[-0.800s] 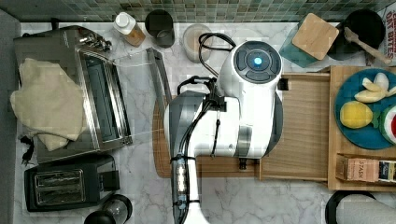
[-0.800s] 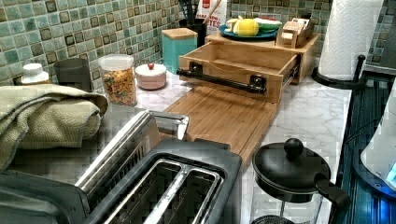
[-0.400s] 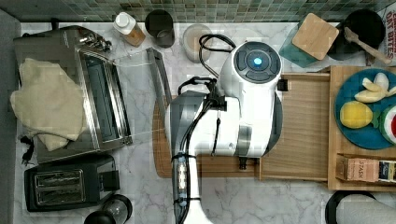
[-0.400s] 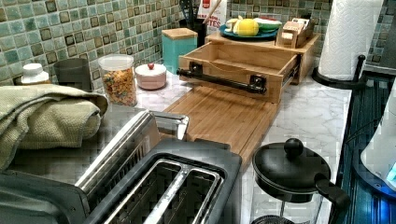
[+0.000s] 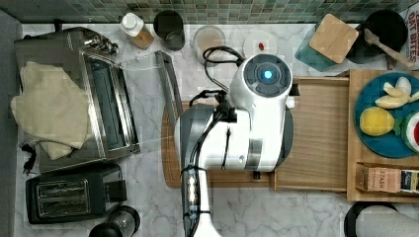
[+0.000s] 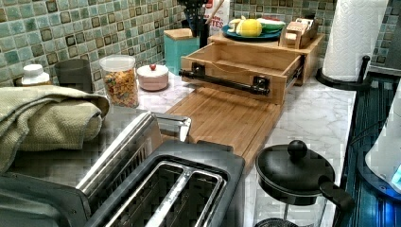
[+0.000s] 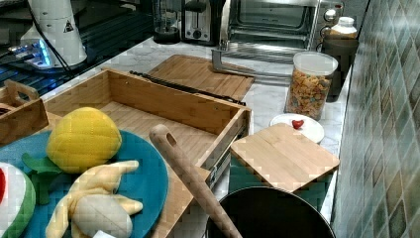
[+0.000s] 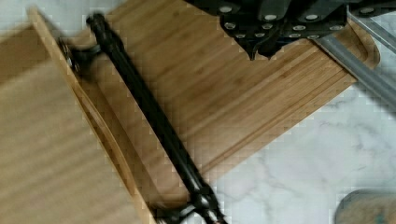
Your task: Close the drawer.
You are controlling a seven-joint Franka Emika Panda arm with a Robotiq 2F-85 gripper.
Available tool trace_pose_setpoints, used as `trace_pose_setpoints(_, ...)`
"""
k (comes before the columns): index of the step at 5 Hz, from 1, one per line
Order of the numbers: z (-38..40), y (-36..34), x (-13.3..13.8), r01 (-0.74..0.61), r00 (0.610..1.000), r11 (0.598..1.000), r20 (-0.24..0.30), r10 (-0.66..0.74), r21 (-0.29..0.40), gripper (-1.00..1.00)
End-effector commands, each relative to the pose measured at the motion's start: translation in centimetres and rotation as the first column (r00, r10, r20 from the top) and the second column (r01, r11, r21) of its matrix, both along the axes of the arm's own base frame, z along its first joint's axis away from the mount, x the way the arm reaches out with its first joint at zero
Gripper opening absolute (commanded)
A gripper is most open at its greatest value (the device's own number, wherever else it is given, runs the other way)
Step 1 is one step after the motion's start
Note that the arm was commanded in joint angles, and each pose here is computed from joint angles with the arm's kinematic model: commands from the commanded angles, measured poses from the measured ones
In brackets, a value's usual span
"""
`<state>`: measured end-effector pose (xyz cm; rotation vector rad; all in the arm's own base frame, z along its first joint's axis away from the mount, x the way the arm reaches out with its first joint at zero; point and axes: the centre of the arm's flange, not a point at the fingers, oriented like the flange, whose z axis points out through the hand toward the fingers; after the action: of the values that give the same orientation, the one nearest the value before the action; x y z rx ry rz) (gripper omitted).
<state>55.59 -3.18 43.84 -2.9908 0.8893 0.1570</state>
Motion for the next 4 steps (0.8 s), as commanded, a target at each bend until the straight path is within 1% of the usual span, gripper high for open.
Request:
trace_pose_setpoints(1, -5.8, 3.6, -4.9, -0.384, 0.923, 0.923, 0.033, 0.384, -0.007, -1.0)
trace_pose_setpoints(2, -7.2, 2.3, -3.6, -0.436, 0.899, 0.899, -0.028, 0.437, 0.024, -1.0)
trace_pose_setpoints(3, -8.5, 2.1, -3.2, -0.45, 0.893, 0.893, -0.015, 0.449, -0.004, -1.0)
trace_pose_setpoints(4, -9.6, 1.9, -3.2, -0.451, 0.891, 0.891, 0.03, 0.453, -0.05, -1.0)
